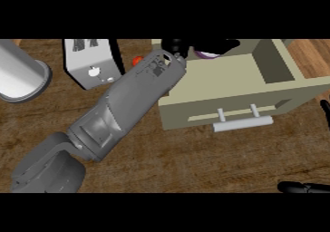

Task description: Pick up the can, place it into the drawer and close the drawer

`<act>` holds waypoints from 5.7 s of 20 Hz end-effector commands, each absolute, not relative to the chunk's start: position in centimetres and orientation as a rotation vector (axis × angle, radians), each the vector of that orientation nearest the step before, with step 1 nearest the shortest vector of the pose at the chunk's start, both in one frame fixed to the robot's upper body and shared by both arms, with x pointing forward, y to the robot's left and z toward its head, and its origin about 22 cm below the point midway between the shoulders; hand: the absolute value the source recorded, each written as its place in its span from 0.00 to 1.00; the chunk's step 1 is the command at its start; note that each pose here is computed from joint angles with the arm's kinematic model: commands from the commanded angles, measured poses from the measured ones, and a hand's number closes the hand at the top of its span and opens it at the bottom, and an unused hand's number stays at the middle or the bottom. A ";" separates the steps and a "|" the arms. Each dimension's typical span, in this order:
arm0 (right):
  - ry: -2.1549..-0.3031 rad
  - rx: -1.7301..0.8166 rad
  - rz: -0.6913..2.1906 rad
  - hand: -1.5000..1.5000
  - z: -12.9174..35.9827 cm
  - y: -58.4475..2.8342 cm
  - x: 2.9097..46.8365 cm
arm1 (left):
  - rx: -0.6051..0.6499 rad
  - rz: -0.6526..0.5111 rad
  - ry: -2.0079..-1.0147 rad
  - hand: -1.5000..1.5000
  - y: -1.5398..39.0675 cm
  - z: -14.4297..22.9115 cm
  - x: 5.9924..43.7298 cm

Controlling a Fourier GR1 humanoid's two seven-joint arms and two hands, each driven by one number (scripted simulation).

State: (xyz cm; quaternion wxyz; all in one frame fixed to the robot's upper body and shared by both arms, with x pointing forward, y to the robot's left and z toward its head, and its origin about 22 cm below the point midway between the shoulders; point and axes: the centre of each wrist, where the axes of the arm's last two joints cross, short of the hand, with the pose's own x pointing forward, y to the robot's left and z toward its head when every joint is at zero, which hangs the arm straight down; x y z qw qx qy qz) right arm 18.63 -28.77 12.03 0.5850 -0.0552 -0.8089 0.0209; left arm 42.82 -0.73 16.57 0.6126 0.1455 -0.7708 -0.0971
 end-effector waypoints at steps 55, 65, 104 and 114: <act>-1.616 -1.164 0.941 0.00 -0.3 -23.3 33.9 | 0.246 -0.057 -1.770 0.00 6.9 22.5 41.3; -1.648 -1.303 0.893 0.00 0.3 -22.8 38.3 | 0.222 -0.067 -1.732 0.00 9.9 21.0 39.6; -1.911 -1.006 0.472 0.00 10.1 -18.2 46.5 | 0.246 -0.085 -1.721 0.00 16.6 14.5 34.7; -1.954 -0.637 0.186 0.00 10.7 -17.0 46.7 | 0.265 -0.061 -1.699 0.00 17.2 13.4 33.4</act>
